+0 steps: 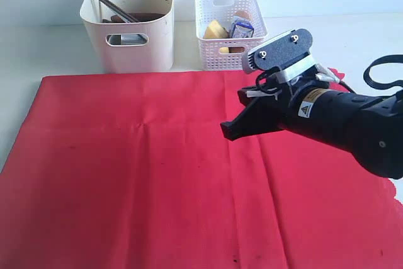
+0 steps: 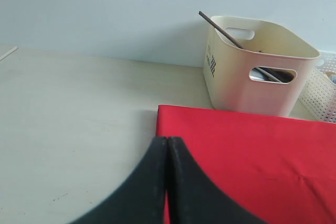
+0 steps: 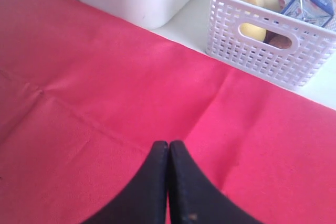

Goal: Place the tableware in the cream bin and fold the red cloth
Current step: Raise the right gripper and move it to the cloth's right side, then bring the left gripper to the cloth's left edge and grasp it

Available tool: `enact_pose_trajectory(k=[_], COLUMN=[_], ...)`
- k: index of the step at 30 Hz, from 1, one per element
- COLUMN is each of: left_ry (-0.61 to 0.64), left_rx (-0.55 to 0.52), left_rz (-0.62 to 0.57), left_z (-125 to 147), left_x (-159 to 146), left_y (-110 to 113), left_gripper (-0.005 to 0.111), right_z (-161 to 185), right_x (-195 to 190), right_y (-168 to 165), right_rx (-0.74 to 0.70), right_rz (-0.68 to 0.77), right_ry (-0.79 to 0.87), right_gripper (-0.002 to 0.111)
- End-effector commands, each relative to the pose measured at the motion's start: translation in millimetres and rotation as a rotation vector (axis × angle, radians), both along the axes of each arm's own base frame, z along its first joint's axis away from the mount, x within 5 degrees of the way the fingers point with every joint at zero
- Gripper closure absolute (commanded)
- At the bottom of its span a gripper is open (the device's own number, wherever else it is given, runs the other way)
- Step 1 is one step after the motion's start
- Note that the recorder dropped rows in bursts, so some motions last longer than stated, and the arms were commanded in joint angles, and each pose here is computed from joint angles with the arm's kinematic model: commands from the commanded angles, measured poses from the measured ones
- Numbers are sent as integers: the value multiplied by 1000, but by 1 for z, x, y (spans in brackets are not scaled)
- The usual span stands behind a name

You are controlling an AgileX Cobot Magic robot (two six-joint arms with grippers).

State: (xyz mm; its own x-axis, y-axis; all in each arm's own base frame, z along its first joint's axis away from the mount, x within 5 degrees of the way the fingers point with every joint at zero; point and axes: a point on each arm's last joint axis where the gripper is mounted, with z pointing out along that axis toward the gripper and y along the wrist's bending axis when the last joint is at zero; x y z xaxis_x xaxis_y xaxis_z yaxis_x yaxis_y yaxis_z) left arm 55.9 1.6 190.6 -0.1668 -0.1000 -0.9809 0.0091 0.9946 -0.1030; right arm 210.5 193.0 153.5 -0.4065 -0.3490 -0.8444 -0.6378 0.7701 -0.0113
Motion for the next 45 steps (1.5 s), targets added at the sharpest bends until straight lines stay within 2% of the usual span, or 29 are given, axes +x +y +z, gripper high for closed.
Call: enact_pose_trajectory(k=[1, 6, 15, 30, 33, 39, 44, 45], left_ry=[-25, -135, -281, -221, -152, 83, 361, 386], left_rx=[4, -99, -115, -110, -111, -91, -79, -81], left_rz=[-6, -50, -95, -77, -75, -101, -108, -111], left_z=[2, 12, 26, 20, 16, 0, -22, -24], left_x=[0, 0, -1, 0, 7, 36, 71, 77], left_y=[0, -5, -9, -7, -8, -15, -21, -22], left_gripper=[105, 105, 105, 105, 105, 105, 105, 103], right_z=[3, 3, 4, 2, 2, 2, 1, 1], right_x=[0, 1, 1, 0, 0, 0, -1, -1], right_y=[-1, -1, -1, -1, -1, -1, -1, -1], right_rx=[30, 33, 34, 21, 21, 21, 14, 14], right_rz=[-11, -11, -12, -10, -10, -10, -7, -7], right_ry=[-28, -32, -33, -16, -16, -16, -9, -9], right_gripper=[108, 108, 108, 108, 108, 108, 108, 108])
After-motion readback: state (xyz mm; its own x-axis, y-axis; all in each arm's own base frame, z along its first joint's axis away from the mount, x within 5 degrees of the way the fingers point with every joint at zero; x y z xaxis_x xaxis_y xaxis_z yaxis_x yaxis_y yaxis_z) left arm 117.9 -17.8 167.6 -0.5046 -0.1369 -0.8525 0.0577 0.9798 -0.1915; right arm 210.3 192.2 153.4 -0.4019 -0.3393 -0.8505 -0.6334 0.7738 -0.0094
